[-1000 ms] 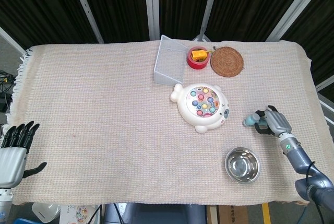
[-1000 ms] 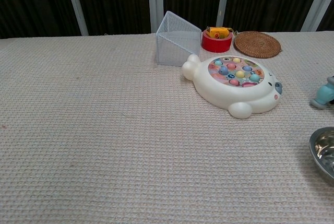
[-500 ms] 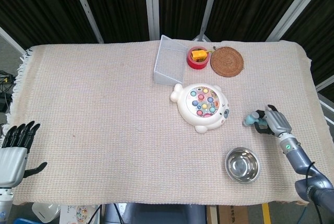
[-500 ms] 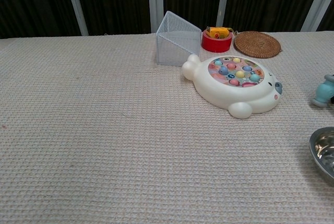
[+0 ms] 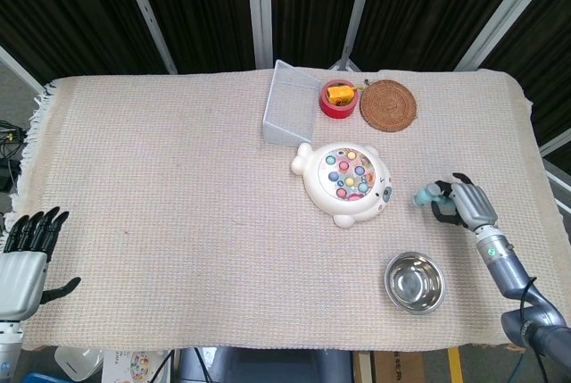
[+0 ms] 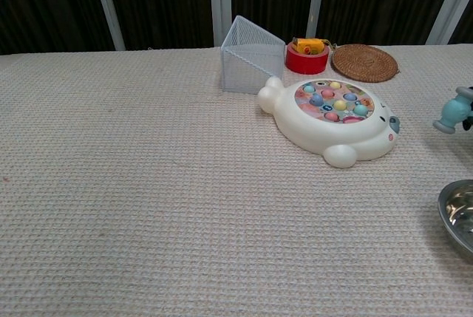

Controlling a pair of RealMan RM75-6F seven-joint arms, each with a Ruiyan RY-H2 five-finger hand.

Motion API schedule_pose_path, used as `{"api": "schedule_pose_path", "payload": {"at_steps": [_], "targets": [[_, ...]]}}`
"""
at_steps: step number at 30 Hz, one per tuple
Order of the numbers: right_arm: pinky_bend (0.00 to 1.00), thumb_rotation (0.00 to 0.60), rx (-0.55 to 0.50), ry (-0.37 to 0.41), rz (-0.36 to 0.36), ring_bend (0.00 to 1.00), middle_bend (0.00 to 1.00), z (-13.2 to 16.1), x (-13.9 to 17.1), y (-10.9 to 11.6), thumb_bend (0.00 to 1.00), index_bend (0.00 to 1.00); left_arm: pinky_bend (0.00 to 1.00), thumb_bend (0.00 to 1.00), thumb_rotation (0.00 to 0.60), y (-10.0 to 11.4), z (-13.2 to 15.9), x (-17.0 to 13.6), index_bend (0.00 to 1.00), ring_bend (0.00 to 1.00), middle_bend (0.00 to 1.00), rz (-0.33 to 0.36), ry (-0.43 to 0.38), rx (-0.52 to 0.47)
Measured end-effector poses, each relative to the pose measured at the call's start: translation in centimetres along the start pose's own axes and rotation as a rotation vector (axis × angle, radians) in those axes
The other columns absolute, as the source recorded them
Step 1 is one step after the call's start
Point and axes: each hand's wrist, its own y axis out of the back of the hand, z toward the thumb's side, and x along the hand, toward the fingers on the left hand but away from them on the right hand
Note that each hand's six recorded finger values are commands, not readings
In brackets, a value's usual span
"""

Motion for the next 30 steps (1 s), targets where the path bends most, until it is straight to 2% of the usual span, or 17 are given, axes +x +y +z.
{"api": "schedule_pose_path", "payload": {"at_steps": [5,9,18,24,30], "targets": [[0.17,0.600,0.043,0.060,-0.037,0.55,0.70,2.0,-0.4,0.8,0.70,0.84,0.00,0.09,0.600,0.1,0.2,0.1,0.00,0.00,0.00,0.001,-0.008,0.001],[0.18,0.600,0.093,0.124,-0.068,0.57,0.72,4.9,-0.9,1.7,0.72,0.87,0.00,0.09,0.600,0.0,0.3,0.2,0.00,0.00,0.00,-0.001,-0.012,0.001],[0.19,0.600,0.175,0.213,-0.092,0.60,0.75,10.0,-2.0,2.3,0.75,0.92,0.00,0.09,0.600,-0.3,0.1,0.3,0.00,0.00,0.00,-0.012,-0.010,-0.002],[0.19,0.600,0.226,0.225,-0.070,0.60,0.76,12.0,-3.3,1.8,0.75,0.93,0.00,0.09,0.600,-0.5,-0.1,0.5,0.00,0.00,0.00,-0.016,-0.011,-0.005],[0.19,0.600,0.277,0.216,-0.048,0.61,0.77,12.6,-4.0,1.2,0.75,0.95,0.00,0.09,0.600,-0.7,-0.3,0.6,0.00,0.00,0.00,-0.023,-0.007,-0.008]]}}
